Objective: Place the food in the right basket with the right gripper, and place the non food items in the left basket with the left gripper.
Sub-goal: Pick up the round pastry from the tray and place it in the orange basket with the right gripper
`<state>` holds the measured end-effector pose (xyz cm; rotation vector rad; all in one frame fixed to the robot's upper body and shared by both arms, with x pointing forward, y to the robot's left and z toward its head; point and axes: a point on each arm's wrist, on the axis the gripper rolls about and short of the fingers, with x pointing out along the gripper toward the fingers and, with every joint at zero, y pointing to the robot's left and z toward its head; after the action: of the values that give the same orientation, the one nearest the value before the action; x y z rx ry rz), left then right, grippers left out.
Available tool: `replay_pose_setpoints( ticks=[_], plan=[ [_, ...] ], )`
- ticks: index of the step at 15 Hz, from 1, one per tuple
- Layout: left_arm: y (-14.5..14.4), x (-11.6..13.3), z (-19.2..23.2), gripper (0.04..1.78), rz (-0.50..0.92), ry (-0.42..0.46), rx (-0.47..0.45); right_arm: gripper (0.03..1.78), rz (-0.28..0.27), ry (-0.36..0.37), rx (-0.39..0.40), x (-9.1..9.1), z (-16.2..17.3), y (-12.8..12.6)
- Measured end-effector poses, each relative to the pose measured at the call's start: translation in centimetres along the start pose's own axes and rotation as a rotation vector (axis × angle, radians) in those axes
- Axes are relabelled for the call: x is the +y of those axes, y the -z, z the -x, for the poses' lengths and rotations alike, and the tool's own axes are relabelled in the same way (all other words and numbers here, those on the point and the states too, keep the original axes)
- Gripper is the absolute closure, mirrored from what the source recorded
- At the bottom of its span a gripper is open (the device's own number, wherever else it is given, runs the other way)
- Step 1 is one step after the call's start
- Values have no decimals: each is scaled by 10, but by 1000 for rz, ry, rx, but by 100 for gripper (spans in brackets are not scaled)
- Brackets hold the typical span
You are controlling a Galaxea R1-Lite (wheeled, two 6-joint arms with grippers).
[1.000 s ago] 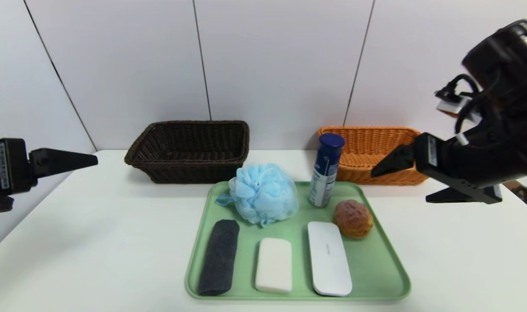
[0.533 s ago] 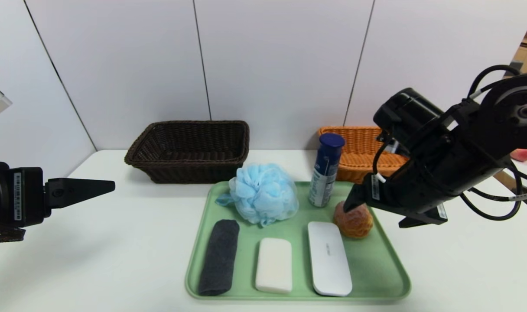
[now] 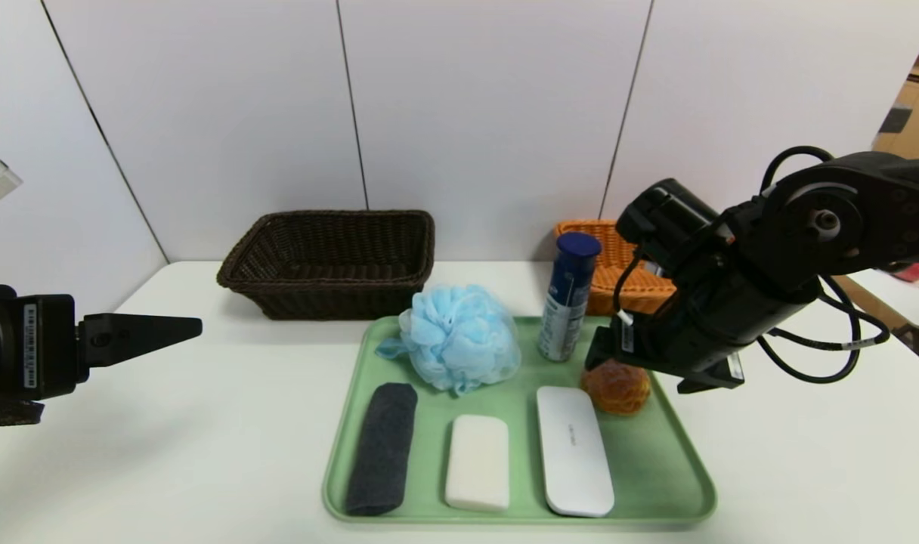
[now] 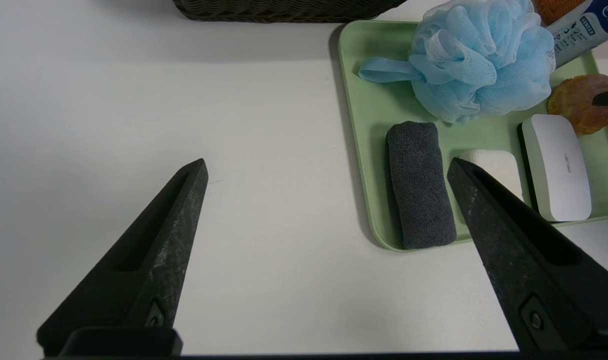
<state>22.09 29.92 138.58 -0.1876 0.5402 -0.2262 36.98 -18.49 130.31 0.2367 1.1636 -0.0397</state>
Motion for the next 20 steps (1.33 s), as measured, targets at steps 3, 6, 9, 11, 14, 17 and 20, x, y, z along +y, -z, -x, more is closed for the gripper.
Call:
replay_pose_setpoints(
  ticks=[3,6,9,11,14,17,20],
  plan=[
    [0,-1,1,13,-3,3,-2,11,0,0,2,3,-5,-3],
    [0,-1,2,13,-4,8,-4,11,6,7,12,7,-12,-3],
    [1,-1,3,13,-7,13,-6,11,6,10,10,10,-21,-6],
    [1,-2,5,13,-7,15,-11,11,6,14,15,12,-27,-6],
    [2,-2,8,13,-8,19,-16,11,6,12,13,13,-33,-8],
    [2,-2,9,13,-8,25,-19,11,6,14,14,14,-35,-7],
    [2,-3,10,13,-11,32,-23,60,5,9,8,14,-37,-7]
  ],
)
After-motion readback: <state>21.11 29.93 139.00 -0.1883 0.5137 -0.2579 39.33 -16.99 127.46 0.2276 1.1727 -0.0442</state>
